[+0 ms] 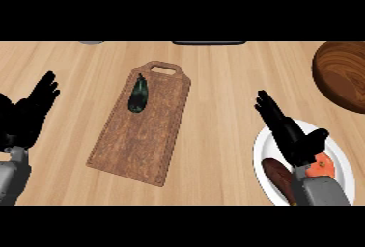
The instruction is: Pick the squash from the plate and place it in the bowl
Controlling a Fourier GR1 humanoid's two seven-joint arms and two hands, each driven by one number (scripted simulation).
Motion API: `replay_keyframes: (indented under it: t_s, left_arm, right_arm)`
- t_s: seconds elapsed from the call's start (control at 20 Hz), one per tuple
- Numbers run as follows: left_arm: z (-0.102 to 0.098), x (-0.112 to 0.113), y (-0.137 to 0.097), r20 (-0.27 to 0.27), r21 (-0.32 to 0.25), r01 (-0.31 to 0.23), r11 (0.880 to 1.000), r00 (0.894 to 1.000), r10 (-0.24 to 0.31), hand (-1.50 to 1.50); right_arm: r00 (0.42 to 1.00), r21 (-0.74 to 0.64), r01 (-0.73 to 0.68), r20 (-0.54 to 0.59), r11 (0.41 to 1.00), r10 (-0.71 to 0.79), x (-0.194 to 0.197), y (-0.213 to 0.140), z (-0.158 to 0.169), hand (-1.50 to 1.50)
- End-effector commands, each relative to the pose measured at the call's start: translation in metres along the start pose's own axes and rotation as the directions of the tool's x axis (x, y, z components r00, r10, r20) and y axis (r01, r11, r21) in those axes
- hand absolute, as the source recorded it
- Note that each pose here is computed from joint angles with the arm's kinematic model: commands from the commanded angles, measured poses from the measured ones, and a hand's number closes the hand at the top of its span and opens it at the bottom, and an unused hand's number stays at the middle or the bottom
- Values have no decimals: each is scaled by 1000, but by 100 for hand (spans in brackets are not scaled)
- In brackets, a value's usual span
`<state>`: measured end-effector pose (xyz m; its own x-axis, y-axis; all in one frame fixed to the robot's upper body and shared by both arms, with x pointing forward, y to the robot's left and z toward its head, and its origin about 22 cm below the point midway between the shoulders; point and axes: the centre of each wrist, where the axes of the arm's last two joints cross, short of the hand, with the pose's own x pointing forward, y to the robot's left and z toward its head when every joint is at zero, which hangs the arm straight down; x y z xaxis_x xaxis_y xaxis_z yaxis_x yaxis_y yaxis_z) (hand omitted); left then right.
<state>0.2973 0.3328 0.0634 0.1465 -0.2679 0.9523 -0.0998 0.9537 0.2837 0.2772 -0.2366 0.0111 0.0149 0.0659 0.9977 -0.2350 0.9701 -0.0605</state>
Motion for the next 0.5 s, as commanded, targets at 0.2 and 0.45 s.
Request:
replay_keyframes:
  t_s: [0.2,0.45]
  left_arm:
    - [0,31,-13,207,59,42,997,977,-54,0]
    - [3,49,-41,270,32,24,999,962,-32,0]
  right_arm:
    - [954,493,155,149,856,-258,22,-54,-8,150]
    - [939,237,124,287,964,-192,24,-172,25,-150]
